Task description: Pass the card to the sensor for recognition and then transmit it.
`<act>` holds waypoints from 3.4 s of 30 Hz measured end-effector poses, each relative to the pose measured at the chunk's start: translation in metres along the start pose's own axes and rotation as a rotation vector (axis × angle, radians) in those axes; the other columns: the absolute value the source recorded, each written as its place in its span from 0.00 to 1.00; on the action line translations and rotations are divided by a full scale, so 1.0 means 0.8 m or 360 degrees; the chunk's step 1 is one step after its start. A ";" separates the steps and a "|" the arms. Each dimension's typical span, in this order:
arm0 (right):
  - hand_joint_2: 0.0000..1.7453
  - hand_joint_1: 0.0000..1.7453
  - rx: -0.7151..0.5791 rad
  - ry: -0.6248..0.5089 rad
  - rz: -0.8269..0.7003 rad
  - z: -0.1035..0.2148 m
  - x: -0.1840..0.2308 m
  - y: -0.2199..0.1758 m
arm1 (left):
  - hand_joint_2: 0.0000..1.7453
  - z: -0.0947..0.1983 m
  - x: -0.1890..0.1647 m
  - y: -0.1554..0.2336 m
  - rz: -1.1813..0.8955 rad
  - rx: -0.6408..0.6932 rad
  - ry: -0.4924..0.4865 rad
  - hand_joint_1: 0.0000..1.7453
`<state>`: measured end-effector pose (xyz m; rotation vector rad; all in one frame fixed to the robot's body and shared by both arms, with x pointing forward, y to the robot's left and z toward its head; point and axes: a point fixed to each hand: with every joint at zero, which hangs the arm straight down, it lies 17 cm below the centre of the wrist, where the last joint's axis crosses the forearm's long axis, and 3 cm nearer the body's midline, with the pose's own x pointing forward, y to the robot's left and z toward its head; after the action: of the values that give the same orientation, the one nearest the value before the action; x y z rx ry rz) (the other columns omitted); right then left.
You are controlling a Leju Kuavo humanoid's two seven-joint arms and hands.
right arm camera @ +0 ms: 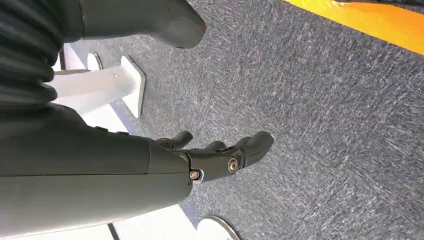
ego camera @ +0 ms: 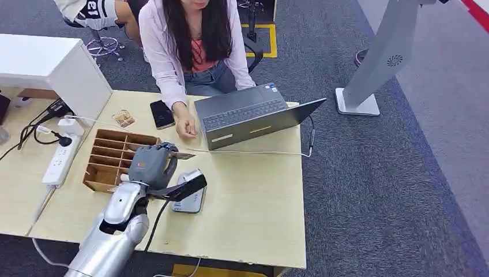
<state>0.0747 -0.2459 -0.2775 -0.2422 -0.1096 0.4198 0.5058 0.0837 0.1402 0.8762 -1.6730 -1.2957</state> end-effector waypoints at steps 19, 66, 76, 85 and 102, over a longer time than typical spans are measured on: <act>1.00 0.00 0.0019 -0.0016 0.0040 0.000 0.001 0.003 | 1.00 0.042 -0.038 -0.095 0.0082 -0.0528 0.0013 1.00; 1.00 0.00 -0.0002 -0.0064 0.0194 0.001 0.010 0.002 | 1.00 -0.086 -0.140 0.226 -0.0387 0.0721 0.0181 1.00; 1.00 0.00 0.0000 -0.0067 0.0194 0.002 0.012 0.003 | 1.00 -0.086 -0.151 0.215 -0.0396 0.0679 0.0218 0.00; 1.00 0.00 0.0001 -0.0067 0.0192 0.002 0.012 0.003 | 1.00 -0.084 -0.156 0.217 -0.0375 0.0694 0.0247 0.00; 1.00 0.00 0.0002 -0.0047 0.0152 0.002 0.010 0.003 | 1.00 -0.052 -0.118 0.187 -0.0272 0.0761 0.0129 0.00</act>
<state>0.0807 -0.2404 -0.2763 -0.2407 -0.1273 0.5185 0.5769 0.1850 0.2735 1.3575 -1.9091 -0.9609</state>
